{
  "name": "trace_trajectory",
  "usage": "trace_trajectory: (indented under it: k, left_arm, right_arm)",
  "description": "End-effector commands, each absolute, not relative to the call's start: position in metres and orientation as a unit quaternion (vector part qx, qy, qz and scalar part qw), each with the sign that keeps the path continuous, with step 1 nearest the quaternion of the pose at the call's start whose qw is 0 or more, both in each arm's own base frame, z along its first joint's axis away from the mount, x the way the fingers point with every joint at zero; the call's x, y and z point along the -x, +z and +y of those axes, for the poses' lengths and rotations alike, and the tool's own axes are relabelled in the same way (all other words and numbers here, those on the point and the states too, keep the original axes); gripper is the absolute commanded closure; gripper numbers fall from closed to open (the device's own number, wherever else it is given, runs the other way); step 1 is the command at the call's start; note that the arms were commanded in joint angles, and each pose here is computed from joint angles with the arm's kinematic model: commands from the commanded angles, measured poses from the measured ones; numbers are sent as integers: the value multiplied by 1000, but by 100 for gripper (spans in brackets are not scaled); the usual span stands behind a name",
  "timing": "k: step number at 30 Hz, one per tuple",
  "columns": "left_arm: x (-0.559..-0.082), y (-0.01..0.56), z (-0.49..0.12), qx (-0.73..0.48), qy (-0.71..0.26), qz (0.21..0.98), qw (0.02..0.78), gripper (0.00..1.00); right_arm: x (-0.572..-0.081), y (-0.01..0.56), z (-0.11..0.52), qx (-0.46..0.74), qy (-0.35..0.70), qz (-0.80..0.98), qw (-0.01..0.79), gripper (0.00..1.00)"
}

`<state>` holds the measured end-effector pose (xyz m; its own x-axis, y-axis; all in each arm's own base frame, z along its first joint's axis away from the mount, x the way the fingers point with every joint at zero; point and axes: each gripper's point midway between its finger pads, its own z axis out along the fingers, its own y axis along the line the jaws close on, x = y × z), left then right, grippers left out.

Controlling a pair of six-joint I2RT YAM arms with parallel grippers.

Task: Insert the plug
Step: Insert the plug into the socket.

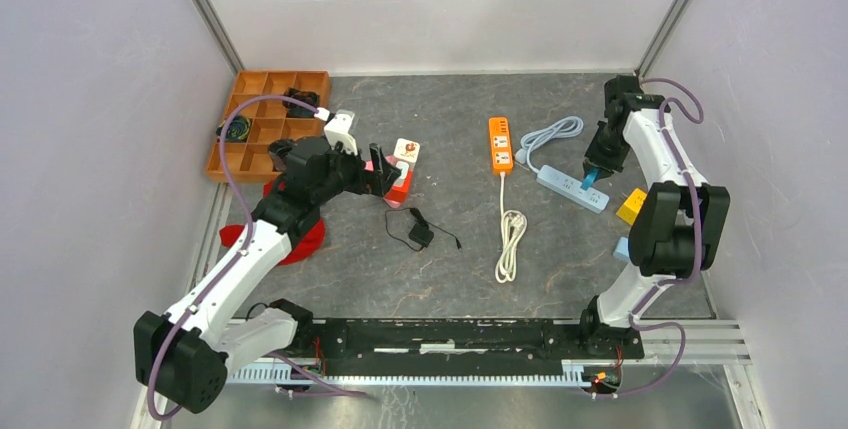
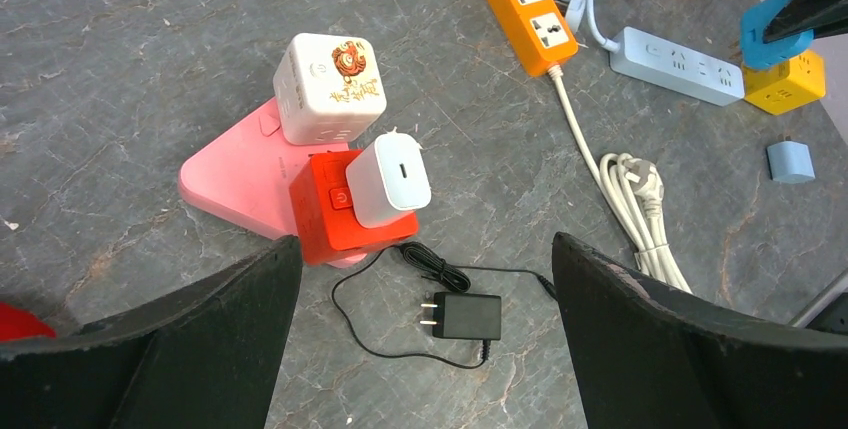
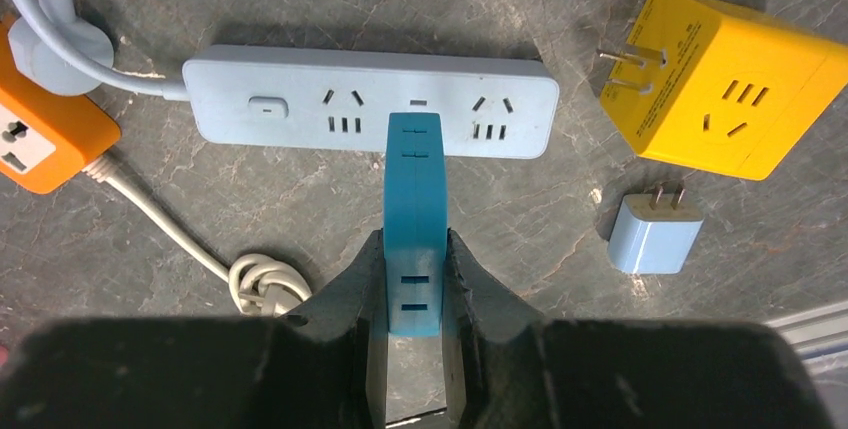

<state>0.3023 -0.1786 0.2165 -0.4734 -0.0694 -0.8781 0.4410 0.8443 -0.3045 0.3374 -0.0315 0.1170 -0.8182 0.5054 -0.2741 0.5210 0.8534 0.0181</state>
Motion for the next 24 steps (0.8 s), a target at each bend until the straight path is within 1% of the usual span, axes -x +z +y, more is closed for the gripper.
trace_trajectory:
  k: [1,7,24]
  left_arm:
    - [-304,233,-175,-130,-241,802,531,0]
    - [-305,230,-177,-133,-244,803,527,0]
    - [-306,229,-177,-132,-243,805,525,0]
  right_arm:
    - [-347,111,-37,-283,-21,947,148,100]
    - [-347,101,-37,-288,0,948,136,100]
    - [-343,86,-35,-291,9,949,124,100]
